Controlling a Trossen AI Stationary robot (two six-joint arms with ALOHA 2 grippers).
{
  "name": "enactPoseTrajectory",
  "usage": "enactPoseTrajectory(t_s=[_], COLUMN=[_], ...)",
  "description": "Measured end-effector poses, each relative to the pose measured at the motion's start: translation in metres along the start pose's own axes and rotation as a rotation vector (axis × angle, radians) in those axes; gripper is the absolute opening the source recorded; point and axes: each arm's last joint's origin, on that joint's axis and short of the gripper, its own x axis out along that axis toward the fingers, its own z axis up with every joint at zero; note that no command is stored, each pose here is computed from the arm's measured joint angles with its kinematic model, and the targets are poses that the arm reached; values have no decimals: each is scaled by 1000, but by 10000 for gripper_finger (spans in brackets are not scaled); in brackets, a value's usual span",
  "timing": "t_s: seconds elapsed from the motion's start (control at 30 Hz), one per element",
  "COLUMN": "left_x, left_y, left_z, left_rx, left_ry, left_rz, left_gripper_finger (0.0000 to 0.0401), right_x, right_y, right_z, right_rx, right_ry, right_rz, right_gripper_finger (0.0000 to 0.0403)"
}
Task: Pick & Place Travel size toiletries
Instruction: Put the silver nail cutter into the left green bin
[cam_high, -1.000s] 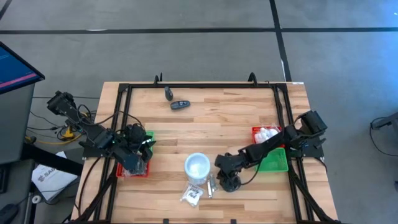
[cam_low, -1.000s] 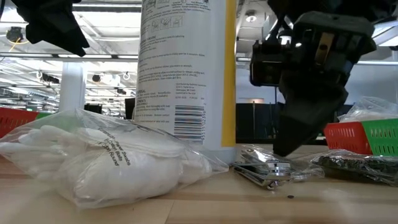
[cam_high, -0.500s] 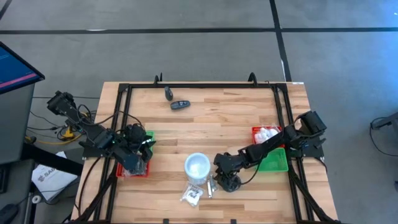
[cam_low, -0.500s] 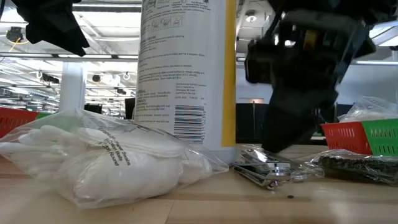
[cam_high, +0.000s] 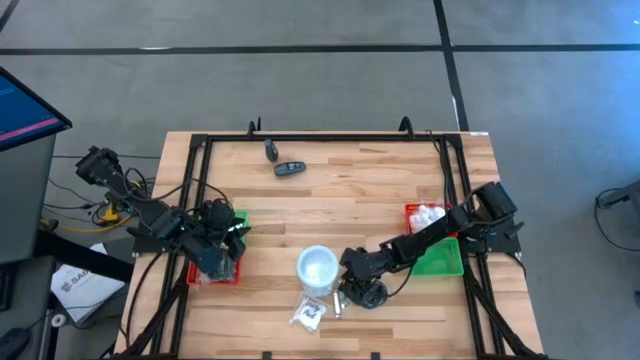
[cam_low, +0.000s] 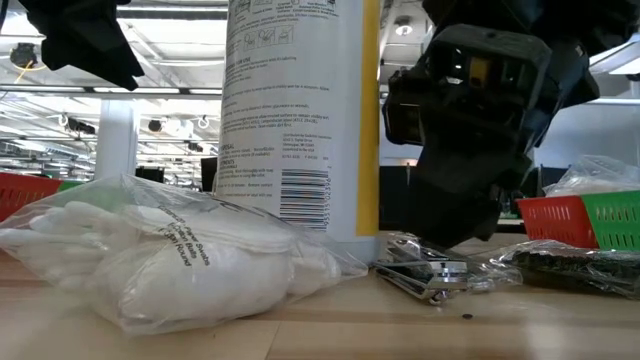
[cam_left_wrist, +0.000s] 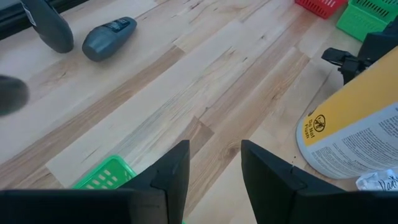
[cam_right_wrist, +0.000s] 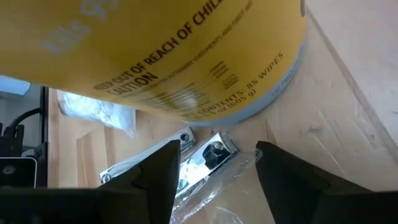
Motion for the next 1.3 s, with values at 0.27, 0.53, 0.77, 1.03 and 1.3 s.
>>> enactPoseTrajectory(t_s=[0.27,0.53,0.77,1.03,1.3], left_x=[0,0,0,0,0], left_y=[0,0,0,0,0], left_z=[0,0,0,0,0], left_rx=[0,0,1,1,0], left_ry=[0,0,0,0,-14], left_rz=[0,1,0,1,5], left_gripper_finger=[136,136,136,136,136], right_x=[3,32,28,14,-13], right_y=[-1,6,13,16,18], right_z=[-2,4,6,10,25], right_rx=[-1,-9,-83,-149,-187], right_ry=[6,36,134,125,71], right_rz=[-8,6,11,-12,-96], right_gripper_finger=[171,88,17,0,0])
